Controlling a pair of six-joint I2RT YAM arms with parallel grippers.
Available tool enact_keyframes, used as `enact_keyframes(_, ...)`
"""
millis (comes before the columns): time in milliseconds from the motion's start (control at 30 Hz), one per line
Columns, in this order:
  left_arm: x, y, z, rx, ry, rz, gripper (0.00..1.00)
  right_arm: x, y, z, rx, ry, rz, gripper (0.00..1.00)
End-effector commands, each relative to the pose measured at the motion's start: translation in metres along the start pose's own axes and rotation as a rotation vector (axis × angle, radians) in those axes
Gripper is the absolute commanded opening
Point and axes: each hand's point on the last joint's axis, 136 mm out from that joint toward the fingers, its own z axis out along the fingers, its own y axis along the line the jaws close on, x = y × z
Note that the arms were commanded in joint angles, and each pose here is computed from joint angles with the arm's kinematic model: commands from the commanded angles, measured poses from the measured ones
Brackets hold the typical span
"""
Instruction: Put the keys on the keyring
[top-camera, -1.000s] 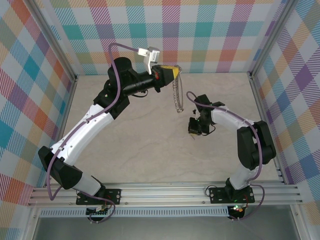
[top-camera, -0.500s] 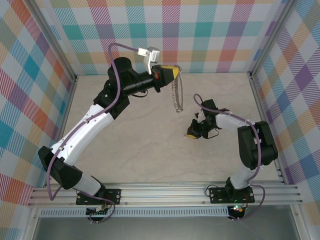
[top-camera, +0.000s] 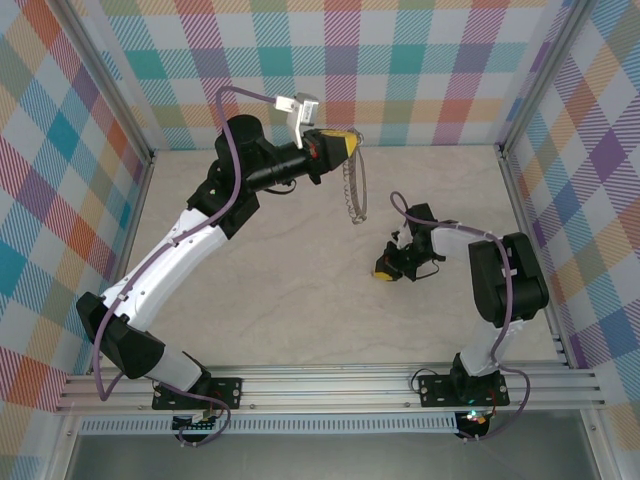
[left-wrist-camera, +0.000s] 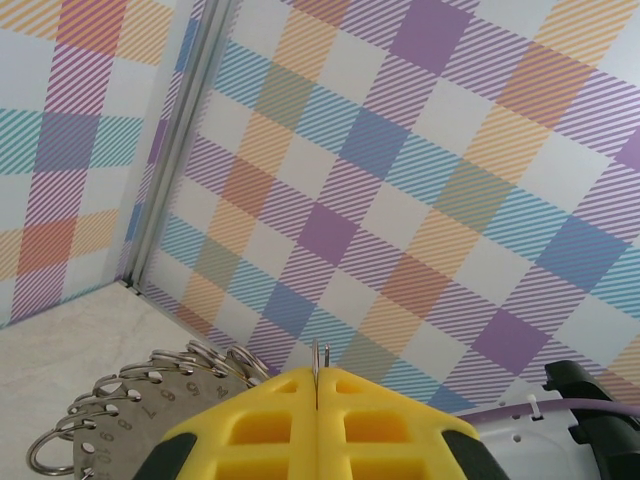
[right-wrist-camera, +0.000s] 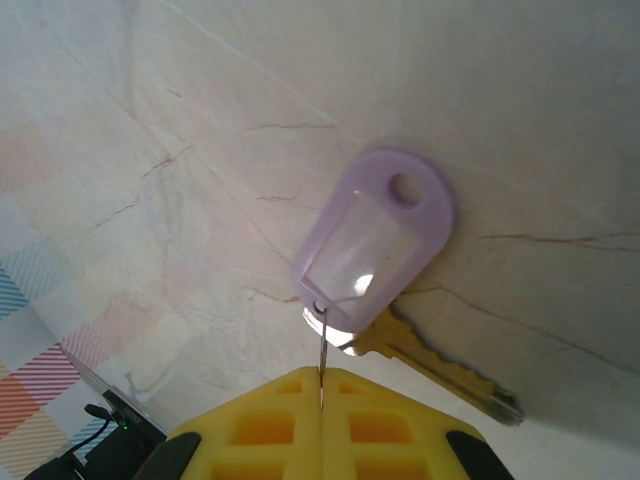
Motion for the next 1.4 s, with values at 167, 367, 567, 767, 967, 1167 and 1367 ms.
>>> enact_keyframes(167, -0.026, -0.012, -0.015, 0.016, -0.081, 0.038, 0.0, -0.003, -0.006, 0.001, 0.016, 0.0, 0.035, 0.1)
enact_keyframes(367, -0.028, -0.013, -0.019, 0.012, -0.086, 0.042, 0.0, -0.002, -0.005, -0.016, 0.055, -0.064, 0.044, 0.35)
enact_keyframes(567, -0.031, -0.012, -0.024, -0.003, -0.1, 0.046, 0.0, 0.0, -0.011, -0.039, 0.157, -0.152, 0.068, 0.39)
enact_keyframes(767, -0.03, -0.009, -0.024, -0.005, -0.107, 0.038, 0.0, 0.003, -0.013, -0.049, 0.203, -0.18, 0.093, 0.4)
enact_keyframes(967, -0.029, -0.007, -0.024, -0.008, -0.109, 0.032, 0.0, 0.005, -0.004, -0.038, 0.174, -0.155, 0.135, 0.4)
enact_keyframes(1167, -0.028, -0.007, -0.024, -0.004, -0.11, 0.029, 0.0, 0.002, -0.003, -0.027, 0.174, -0.143, 0.163, 0.38)
enact_keyframes(1367, -0.028, -0.006, -0.025, -0.01, -0.111, 0.029, 0.0, -0.002, -0.003, -0.021, 0.181, -0.136, 0.17, 0.36)
